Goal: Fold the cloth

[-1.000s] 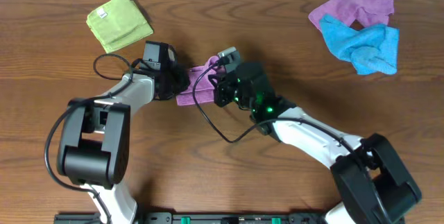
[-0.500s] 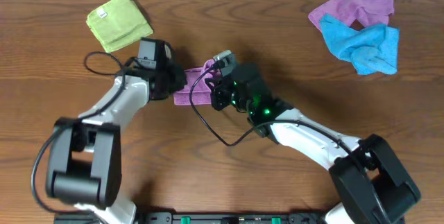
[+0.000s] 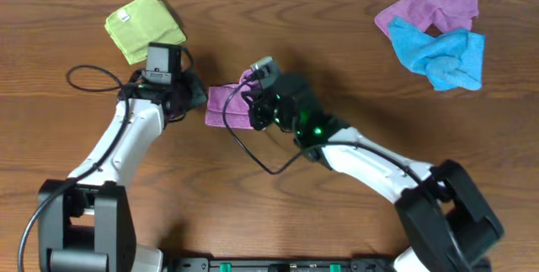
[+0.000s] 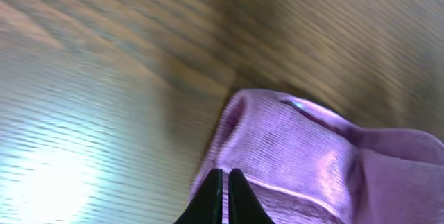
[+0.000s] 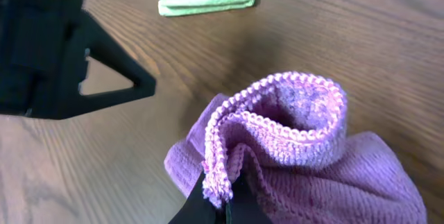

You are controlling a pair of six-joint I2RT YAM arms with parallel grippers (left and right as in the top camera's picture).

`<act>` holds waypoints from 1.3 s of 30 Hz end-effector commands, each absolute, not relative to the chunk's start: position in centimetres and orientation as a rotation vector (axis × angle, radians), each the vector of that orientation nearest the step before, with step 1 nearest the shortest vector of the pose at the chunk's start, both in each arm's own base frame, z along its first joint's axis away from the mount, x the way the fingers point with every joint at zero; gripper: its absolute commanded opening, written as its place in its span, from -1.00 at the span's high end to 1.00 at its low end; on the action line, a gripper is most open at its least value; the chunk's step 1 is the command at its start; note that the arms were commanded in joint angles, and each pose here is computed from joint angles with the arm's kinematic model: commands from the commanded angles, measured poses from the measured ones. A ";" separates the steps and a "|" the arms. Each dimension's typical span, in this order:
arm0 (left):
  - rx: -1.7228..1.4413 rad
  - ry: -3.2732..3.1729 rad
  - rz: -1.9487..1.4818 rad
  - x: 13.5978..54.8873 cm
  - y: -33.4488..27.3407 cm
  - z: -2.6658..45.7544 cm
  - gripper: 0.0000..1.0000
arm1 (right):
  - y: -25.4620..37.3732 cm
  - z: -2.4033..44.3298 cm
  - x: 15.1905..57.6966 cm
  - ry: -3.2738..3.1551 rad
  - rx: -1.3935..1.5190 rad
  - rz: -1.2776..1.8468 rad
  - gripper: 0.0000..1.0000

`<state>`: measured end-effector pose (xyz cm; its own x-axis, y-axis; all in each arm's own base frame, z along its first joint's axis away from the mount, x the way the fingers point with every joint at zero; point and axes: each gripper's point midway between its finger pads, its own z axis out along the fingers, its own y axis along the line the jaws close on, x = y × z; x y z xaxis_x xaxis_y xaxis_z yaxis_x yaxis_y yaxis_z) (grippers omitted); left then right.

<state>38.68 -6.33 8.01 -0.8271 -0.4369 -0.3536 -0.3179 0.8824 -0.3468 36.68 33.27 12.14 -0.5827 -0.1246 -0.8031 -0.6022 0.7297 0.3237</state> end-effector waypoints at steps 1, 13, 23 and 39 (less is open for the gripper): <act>-0.564 2.613 -0.329 38.2 -4.9 8.5 0.88 | 34.9 11.7 37.2 2.121 -0.592 0.766 0.98; -0.626 2.616 -0.294 37.8 -2.5 8.4 0.88 | 38.2 8.6 36.1 2.190 -0.678 0.773 0.98; -0.629 2.605 -0.298 37.8 -2.3 8.8 0.88 | 38.8 6.1 35.4 2.235 -0.701 0.745 0.97; -0.624 2.587 -0.303 37.9 -2.3 9.5 0.88 | 40.3 6.7 34.5 2.190 -0.750 0.769 0.42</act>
